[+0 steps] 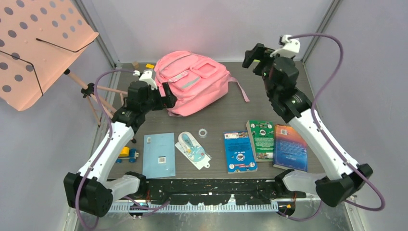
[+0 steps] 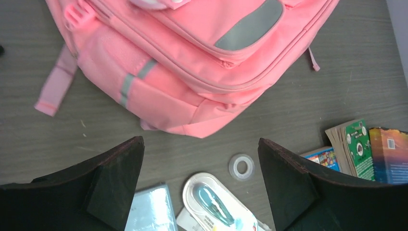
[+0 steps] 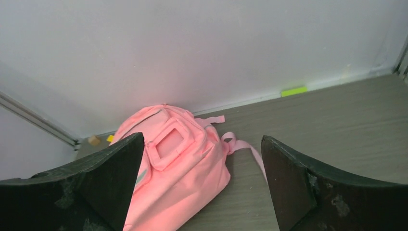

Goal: Pack the student bag
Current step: Place the student bag at the center of the board.

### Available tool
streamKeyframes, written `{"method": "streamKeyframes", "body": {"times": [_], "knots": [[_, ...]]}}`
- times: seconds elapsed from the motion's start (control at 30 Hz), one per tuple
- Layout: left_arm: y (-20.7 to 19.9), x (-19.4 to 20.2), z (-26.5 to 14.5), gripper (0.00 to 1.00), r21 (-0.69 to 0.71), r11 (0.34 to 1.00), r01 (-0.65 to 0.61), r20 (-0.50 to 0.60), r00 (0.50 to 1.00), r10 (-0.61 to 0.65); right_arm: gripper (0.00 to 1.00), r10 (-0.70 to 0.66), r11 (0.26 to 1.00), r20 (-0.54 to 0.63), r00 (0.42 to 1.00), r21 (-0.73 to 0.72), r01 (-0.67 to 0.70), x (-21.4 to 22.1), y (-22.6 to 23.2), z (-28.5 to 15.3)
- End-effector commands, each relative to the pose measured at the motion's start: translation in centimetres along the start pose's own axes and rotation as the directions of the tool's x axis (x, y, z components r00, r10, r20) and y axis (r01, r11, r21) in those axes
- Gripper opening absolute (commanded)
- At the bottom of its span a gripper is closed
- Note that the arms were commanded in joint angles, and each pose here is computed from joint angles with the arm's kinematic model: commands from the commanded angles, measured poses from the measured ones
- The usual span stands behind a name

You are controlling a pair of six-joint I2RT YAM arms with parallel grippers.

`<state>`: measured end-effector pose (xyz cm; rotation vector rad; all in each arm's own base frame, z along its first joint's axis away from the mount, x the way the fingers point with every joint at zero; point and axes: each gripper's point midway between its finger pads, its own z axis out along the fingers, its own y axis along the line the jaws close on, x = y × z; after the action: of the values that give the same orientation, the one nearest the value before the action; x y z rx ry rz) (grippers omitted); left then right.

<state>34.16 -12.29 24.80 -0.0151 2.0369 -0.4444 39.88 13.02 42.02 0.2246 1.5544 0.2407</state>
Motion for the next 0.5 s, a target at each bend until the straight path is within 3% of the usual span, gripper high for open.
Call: {"method": "streamKeyframes", "body": {"times": [0.0,0.13,0.27,0.47], "knots": [[-1.1,2.1,0.5,0.91,0.054,0.987,0.152,-0.057,0.987,-0.149,0.97,0.248,0.966,-0.117,0.962,0.111,-0.235,5.9,-1.8,-1.4],[-1.7,3.2,0.2,0.92,0.084,0.987,0.138,-0.131,0.983,-0.126,0.96,0.415,0.91,-0.222,0.882,0.111,-0.4,10.2,0.0,-1.1],[-1.7,2.3,-1.1,0.94,0.085,0.996,0.021,-0.174,0.985,-0.005,0.96,0.521,0.85,-0.353,0.777,0.13,-0.511,14.8,3.2,-0.1],[0.9,1.4,-2.4,0.95,-0.013,0.989,-0.148,-0.13,0.981,0.145,0.96,0.592,0.788,-0.43,0.682,0.13,-0.602,20.5,9.9,0.4]]}}
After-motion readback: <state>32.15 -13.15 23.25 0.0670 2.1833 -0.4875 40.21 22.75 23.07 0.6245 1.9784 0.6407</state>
